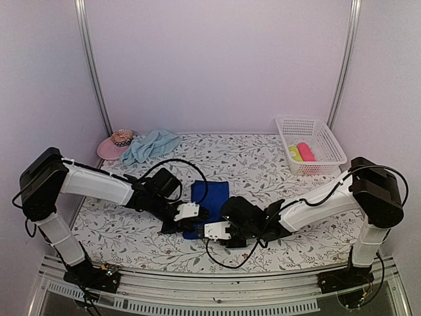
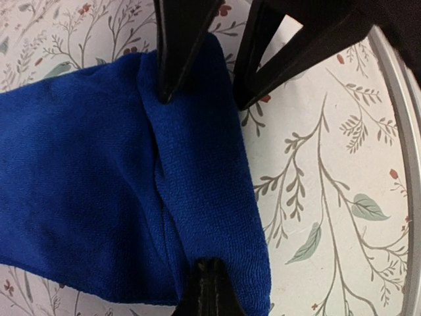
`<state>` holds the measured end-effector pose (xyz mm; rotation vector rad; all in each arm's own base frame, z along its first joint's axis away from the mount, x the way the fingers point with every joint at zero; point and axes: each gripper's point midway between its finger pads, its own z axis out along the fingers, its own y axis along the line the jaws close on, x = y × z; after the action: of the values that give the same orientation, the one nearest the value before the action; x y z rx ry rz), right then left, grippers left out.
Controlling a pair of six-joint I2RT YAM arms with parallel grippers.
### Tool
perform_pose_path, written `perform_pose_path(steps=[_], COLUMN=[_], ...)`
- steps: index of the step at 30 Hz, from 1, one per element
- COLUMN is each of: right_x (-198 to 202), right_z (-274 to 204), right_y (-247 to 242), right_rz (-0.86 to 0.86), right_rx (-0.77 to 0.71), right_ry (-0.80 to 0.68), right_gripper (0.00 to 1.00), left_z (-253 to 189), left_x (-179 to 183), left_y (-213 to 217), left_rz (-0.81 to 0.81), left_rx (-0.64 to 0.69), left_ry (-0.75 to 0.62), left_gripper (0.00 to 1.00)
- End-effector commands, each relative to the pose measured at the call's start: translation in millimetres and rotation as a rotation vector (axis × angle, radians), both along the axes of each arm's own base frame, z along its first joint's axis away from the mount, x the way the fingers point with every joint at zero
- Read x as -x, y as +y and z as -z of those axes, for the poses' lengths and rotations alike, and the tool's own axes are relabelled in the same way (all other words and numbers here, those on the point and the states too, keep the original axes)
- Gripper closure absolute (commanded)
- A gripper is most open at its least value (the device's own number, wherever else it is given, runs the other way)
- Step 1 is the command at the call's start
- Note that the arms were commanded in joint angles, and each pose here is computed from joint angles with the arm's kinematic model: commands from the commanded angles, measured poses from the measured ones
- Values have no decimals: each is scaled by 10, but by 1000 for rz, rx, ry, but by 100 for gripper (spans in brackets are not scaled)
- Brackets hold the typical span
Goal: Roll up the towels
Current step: Roll the towel at the center of the board.
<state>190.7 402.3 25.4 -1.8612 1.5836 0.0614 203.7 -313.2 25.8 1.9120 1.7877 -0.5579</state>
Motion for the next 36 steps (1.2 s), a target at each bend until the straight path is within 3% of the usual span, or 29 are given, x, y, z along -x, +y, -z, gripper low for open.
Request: perform_pose_path(steps=[1, 7, 15, 18, 24, 36], right_x=[0, 2, 97, 111, 128, 42], right_z=[196, 197, 151, 135, 101, 2], right_y=[-94, -94, -70, -86, -84, -84], right_rz=[17, 31, 37, 58, 108, 191], right_rx=[88, 91, 81, 73, 53, -17], right_ry=[2, 16, 136, 202, 343, 607], right_gripper=[61, 79, 87, 87, 86, 84], left_z=[112, 38, -476, -678, -770, -665], left_x=[-56, -112, -333, -385, -267, -3], left_y=[162, 181, 169, 198, 336, 255], left_rz=[-39, -47, -89, -95, -47, 52], left_rx=[-62, -44, 113, 191, 259, 253], left_ry=[33, 23, -157, -284, -479, -657], left_gripper=[100, 89, 42, 32, 29, 32])
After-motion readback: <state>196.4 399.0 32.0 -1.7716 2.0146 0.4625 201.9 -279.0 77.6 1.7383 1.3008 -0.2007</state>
